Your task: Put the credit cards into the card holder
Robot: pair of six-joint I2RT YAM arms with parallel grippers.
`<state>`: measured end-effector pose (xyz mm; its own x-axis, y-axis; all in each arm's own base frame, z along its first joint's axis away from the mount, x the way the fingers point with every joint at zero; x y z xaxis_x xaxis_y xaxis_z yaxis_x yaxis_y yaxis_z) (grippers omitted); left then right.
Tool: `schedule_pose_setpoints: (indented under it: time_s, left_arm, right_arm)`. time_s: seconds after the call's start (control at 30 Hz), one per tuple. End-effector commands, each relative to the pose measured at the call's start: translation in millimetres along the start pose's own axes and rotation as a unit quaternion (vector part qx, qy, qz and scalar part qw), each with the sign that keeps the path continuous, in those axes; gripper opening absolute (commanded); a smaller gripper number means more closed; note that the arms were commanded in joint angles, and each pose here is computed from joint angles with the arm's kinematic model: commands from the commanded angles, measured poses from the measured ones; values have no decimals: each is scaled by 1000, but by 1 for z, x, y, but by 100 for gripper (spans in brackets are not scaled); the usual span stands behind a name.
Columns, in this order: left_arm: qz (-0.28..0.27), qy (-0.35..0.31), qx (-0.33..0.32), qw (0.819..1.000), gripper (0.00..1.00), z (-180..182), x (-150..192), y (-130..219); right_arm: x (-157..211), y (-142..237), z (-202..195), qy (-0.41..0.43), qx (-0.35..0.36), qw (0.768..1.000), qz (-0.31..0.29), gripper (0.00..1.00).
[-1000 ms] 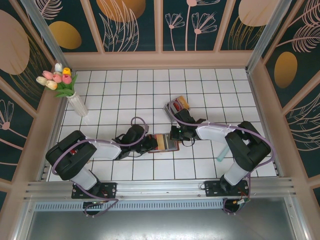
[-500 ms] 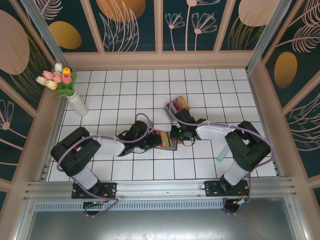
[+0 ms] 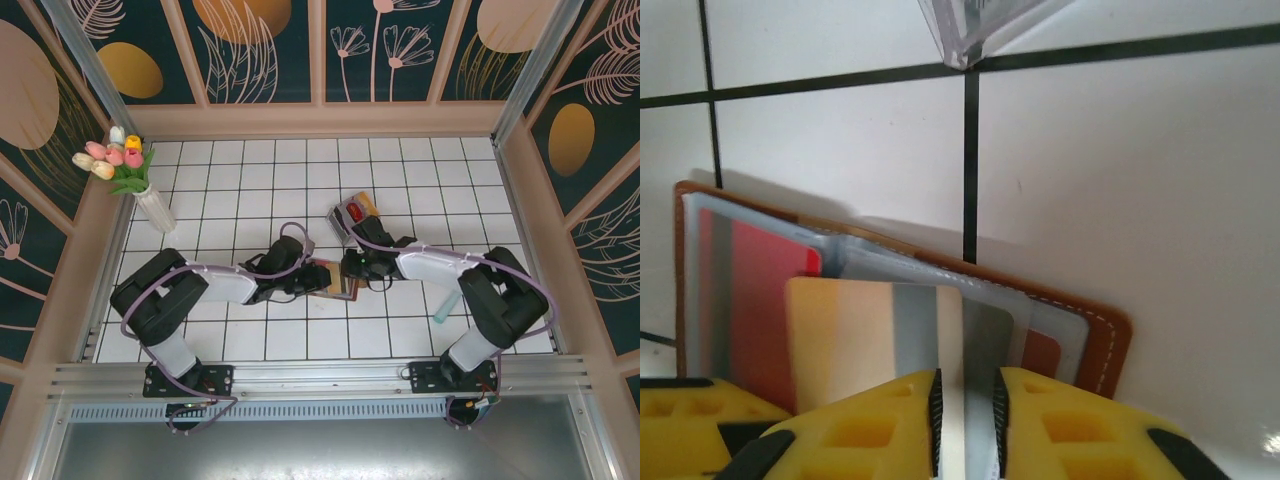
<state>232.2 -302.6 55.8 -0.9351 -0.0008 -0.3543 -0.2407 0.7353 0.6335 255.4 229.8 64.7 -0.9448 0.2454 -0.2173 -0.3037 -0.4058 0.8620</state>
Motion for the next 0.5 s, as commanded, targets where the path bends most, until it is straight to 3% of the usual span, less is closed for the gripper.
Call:
schedule_pose_setpoints:
  time_s: [0.0, 0.27, 0.47]
  left_arm:
    - [-27, -34, -21, 999, 32, -8, -13, 16]
    - [-40, -60, -48, 996, 41, -14, -27, 20]
    - [-26, -66, -73, 995, 43, -12, -39, 2]
  right_arm:
    - [-13, 19, -3, -10, 11, 999, -29, 25]
    - [-14, 18, -24, -37, 60, 997, -38, 27]
    - [-7, 9, -30, -58, 39, 997, -20, 27]
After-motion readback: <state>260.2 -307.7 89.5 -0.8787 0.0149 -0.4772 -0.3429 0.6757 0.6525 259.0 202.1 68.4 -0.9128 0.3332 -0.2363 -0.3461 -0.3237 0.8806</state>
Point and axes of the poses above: each hand's point on the last joint's axis, 136 mm out from that joint toward the fingers, its own y axis back along the fingers, its own z axis along the line the jaws close on, x = y × z, the point moved 3 cm from there along y, back along the fingers, and after that the axes turned 12 degrees about -y, right-handed, at the moved point
